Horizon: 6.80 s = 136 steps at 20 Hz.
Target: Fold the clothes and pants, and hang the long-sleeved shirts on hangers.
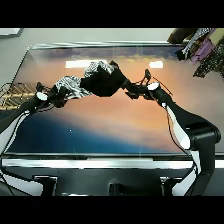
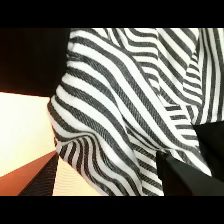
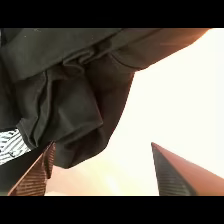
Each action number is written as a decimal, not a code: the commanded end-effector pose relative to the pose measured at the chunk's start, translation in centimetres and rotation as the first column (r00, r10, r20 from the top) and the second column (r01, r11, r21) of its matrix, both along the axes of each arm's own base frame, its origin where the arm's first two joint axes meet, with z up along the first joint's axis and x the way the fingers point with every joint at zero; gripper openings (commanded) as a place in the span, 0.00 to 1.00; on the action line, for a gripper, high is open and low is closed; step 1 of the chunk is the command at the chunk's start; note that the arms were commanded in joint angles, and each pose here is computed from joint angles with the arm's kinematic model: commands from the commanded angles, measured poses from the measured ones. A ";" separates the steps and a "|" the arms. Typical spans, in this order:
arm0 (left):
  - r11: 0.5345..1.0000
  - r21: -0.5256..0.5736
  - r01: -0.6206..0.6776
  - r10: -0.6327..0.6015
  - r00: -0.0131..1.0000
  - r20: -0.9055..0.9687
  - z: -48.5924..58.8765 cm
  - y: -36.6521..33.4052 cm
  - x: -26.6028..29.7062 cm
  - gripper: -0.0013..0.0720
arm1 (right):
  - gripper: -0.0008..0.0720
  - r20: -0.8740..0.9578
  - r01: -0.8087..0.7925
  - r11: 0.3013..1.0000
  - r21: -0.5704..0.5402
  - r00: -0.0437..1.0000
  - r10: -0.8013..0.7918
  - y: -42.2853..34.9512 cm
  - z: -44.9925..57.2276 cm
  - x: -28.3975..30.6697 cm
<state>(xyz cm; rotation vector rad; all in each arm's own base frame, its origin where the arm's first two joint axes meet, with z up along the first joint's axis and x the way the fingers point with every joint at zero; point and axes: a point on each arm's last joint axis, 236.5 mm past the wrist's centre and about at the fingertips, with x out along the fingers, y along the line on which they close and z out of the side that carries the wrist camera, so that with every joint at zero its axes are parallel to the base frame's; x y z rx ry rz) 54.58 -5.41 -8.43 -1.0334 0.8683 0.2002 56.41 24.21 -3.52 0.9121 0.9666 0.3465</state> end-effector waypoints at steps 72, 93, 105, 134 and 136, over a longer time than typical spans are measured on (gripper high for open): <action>0.900 0.433 -0.038 -0.336 0.571 0.749 47.5 -0.4 -14.8 0.04 | 0.05 0.604 0.490 0.869 0.072 0.671 -0.429 -21.2 41.9 -5.7; 0.942 0.158 0.295 -0.282 0.954 -0.100 13.9 3.8 -9.7 0.24 | 0.89 -0.236 -0.144 0.871 -0.470 0.971 0.032 -26.5 16.9 -19.3; 0.931 0.087 0.355 -0.314 0.898 -0.307 7.7 2.7 -18.9 0.99 | 0.95 -0.656 0.016 0.974 -0.226 0.737 -0.164 -19.0 0.2 -42.4; 0.886 -0.108 0.451 -0.461 0.829 -0.316 -0.6 -6.4 -24.3 0.99 | 0.05 -0.534 0.128 0.992 -0.019 0.837 -0.119 -16.0 -4.8 -36.1; 0.875 -0.107 0.472 -0.480 0.819 -0.315 -1.1 -7.7 -24.3 0.99 | 0.05 -0.531 0.119 0.993 -0.014 0.840 -0.108 -15.8 -4.5 -36.3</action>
